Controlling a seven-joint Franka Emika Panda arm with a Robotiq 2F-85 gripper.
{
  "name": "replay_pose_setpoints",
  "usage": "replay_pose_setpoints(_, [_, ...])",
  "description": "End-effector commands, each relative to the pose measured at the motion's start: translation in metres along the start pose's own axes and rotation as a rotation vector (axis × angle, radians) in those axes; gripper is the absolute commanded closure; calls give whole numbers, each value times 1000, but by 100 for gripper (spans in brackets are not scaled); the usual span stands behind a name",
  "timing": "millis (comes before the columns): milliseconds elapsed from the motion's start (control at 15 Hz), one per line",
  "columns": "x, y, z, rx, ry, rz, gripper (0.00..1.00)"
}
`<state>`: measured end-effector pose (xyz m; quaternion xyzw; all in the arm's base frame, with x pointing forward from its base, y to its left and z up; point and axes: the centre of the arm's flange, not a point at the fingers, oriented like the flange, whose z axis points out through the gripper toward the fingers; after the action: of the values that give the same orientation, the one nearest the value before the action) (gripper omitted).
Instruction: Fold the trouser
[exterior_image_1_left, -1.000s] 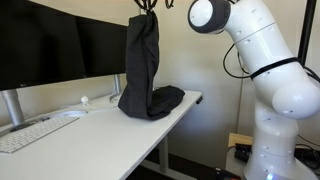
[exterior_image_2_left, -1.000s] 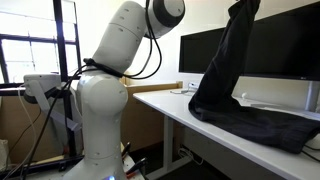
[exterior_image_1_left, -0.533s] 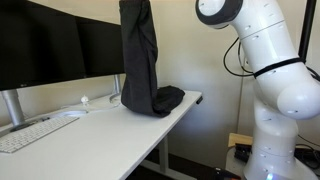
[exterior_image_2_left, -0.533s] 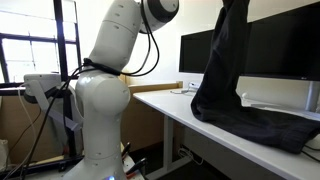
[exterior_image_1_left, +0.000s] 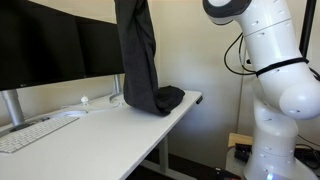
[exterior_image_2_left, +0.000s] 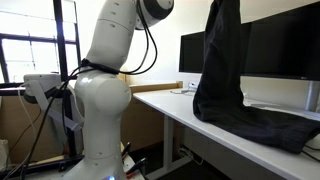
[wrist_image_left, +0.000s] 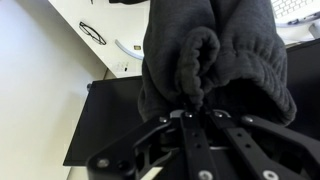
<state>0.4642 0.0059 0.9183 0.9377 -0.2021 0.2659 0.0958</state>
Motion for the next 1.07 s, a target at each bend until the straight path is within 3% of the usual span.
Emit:
replay_pose_setpoints(0, [0,1,-1,1,1,-1,91])
replay_pose_setpoints(133, [0,1,-1,2,0,-2,91])
replay_pose_setpoints(200, [0,1,-1,2,0,-2,98])
replay_pose_setpoints(400, [1,6,17,0,-24,-3,98])
replay_pose_setpoints(1000, [8,49,110,-6,-210,60,98])
